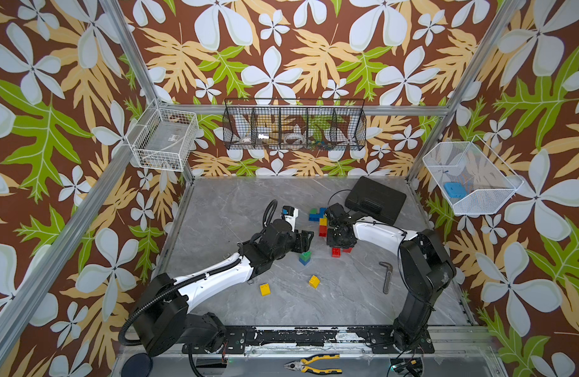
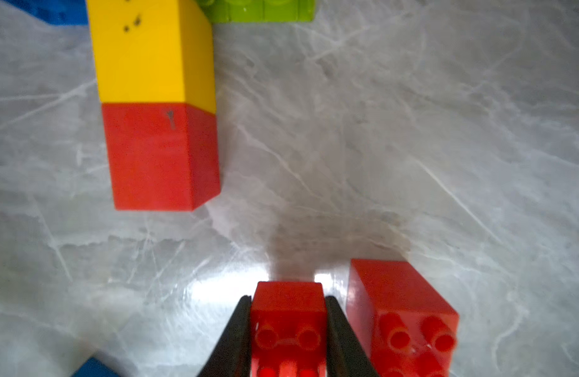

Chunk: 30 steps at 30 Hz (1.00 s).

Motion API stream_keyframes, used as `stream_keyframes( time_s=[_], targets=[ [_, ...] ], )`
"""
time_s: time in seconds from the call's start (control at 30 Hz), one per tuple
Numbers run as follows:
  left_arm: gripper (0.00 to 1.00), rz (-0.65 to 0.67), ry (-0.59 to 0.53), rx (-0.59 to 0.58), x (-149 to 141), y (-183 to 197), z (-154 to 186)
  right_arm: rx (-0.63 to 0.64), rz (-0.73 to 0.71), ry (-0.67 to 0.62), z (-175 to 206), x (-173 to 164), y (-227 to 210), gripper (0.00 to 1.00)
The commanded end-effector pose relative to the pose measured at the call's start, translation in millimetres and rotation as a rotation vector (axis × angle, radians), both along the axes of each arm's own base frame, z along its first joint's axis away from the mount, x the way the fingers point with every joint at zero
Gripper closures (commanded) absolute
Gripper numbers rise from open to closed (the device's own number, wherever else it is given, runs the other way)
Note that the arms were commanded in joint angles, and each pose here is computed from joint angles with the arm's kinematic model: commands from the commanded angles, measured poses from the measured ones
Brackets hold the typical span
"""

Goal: Assemble a fork with lego
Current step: Pick up the lego brick from the center of the board.

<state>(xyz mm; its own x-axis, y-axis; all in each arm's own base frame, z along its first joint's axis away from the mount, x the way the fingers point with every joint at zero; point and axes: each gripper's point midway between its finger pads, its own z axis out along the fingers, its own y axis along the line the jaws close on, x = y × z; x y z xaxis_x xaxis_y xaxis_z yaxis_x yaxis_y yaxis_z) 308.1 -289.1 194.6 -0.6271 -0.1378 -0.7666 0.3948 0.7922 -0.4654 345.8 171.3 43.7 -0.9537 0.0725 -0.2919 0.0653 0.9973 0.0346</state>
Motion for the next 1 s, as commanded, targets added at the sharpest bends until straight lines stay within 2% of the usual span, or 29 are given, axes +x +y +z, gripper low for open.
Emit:
stream_keyframes(
  time_s=[0.0,0.17,0.3,0.47,0.63,0.97],
  targets=[
    [0.31,0.031,-0.017,-0.011,0.5,10.0,5.4,-0.022,0.164,0.096,-2.4,-30.5,7.1,0.72],
    [0.31,-0.029,-0.028,-0.020,-10.1,6.9,5.9,-0.072,0.269,0.133,-6.2,-51.1,15.1,0.72],
    [0.31,-0.095,-0.040,-0.013,-25.7,1.0,-0.2,-0.096,0.267,0.149,-13.9,-57.0,10.1,0.73],
    [0.31,-0.118,-0.022,0.018,-41.6,0.9,-18.2,-0.093,0.260,0.172,-23.2,-63.8,8.0,0.71],
    [0.31,-0.113,-0.007,0.027,-44.3,3.5,-25.9,-0.096,0.249,0.173,-21.8,-64.9,6.2,0.59],
    [0.31,-0.107,-0.013,0.039,-38.7,0.3,-23.8,-0.096,0.238,0.181,-17.9,-69.0,3.4,0.62]
  ],
)
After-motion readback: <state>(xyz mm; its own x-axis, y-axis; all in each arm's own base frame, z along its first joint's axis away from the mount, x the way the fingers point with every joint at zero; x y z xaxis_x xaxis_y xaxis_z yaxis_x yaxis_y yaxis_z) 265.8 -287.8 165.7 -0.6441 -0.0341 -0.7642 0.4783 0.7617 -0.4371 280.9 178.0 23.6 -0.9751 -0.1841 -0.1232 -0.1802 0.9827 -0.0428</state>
